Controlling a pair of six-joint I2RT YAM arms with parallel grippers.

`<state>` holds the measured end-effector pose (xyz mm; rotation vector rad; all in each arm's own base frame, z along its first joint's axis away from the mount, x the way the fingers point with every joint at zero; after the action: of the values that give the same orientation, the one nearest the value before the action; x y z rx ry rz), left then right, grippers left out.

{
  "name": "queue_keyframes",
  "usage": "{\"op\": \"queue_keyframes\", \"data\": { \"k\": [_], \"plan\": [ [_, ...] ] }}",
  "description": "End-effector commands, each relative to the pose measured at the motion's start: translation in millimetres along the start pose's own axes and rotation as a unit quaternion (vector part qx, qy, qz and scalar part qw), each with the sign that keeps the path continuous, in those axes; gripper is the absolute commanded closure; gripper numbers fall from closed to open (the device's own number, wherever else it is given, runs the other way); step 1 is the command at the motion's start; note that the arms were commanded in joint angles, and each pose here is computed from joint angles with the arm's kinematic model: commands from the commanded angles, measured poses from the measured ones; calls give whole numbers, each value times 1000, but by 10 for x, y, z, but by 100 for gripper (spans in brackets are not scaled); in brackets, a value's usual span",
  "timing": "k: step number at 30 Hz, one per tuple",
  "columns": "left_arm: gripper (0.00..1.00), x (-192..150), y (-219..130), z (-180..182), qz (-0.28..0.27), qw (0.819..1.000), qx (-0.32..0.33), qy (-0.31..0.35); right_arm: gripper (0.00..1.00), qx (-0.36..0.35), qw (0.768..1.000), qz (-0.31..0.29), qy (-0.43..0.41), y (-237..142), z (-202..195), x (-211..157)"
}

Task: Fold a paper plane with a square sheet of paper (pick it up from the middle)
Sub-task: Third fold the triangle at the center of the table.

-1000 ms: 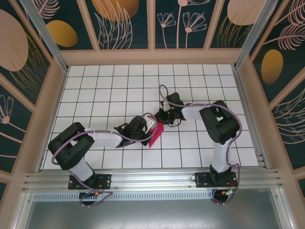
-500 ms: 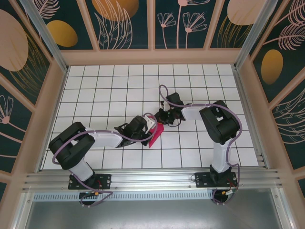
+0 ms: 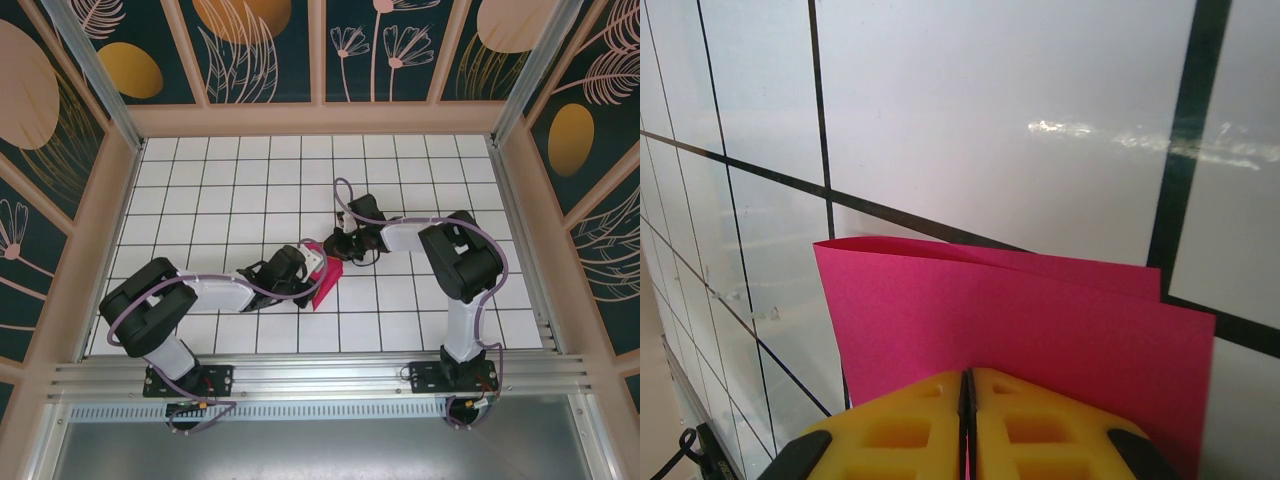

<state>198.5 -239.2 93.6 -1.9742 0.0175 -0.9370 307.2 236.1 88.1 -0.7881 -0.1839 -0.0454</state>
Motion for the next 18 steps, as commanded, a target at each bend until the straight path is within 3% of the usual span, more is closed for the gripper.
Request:
{"op": "queue_keyframes", "data": {
  "k": [1, 18],
  "plan": [
    [100, 54, -1, 11, -11, 1000, 3, -3, 87, -28, 999, 22, 14, 62, -91, -156],
    [100, 21, 59, 37, -6, 1000, 11, 1, 87, -24, 999, 23, 17, 86, -95, -158]
  ]
}}
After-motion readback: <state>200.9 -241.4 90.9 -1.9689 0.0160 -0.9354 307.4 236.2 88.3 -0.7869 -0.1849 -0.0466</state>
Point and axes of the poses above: each hand's point on the last joint's axis, 136 mm out from that joint toward the fingers, its own y axis out along the fingers, its own z axis along the line the jaws close on, x = y × z, the point moved 10 cm from there along -y, back along the fingers, and after that the axes turned 3 degrees about -y, right-handed, at the moved point
